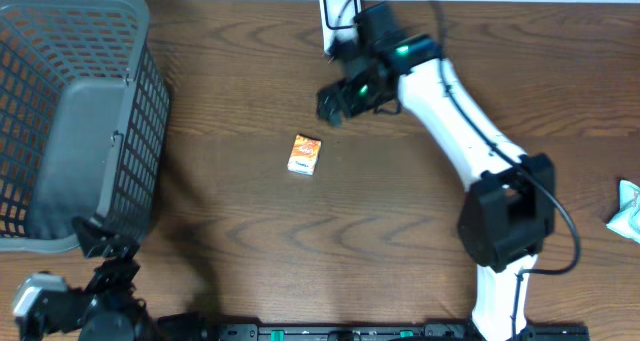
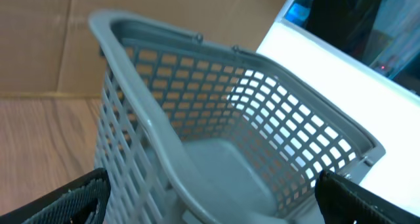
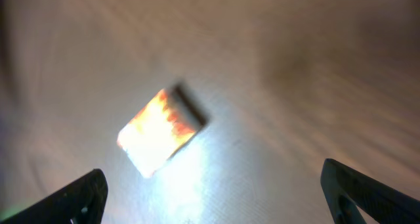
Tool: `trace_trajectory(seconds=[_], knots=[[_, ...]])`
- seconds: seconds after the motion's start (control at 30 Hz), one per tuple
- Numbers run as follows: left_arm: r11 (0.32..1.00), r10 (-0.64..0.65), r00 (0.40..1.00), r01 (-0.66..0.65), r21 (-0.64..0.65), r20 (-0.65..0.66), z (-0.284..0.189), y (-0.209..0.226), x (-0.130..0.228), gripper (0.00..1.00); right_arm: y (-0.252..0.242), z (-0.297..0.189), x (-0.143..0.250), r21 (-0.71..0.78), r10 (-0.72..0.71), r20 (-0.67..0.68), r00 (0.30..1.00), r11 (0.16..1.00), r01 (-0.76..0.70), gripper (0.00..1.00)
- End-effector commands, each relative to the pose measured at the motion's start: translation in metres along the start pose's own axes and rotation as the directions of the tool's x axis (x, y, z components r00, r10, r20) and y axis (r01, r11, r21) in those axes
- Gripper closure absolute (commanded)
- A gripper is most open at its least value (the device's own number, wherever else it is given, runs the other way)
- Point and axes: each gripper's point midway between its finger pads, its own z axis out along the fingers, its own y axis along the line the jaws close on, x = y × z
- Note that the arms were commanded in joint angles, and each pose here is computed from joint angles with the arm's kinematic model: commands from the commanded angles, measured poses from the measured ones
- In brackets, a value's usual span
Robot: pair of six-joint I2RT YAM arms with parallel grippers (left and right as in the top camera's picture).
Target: Scan the item barcode
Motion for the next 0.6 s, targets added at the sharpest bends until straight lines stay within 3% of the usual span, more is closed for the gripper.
trace_trajectory(seconds=[0.0, 0.17, 0.57], knots=[[0.999, -0.041, 0.999, 0.041, -0.022, -0.016, 0.012, 0.005, 0.021, 0.0, 0.032, 0.018, 0.014, -0.115, -0.295, -0.041, 0.955, 0.951, 0.289, 0.01], [0.999, -0.021, 0.999, 0.019, -0.037, -0.038, 0.026, 0.01, 0.05, 0.0, 0.059, 0.025, 0.023, -0.176, -0.439, -0.041, 0.898, 0.888, 0.426, 0.01], [0.998, 0.009, 0.996, -0.015, -0.066, -0.083, 0.05, 0.029, 0.113, 0.0, 0.07, 0.06, 0.036, -0.206, -0.501, -0.086, 0.861, 0.855, 0.476, 0.01]])
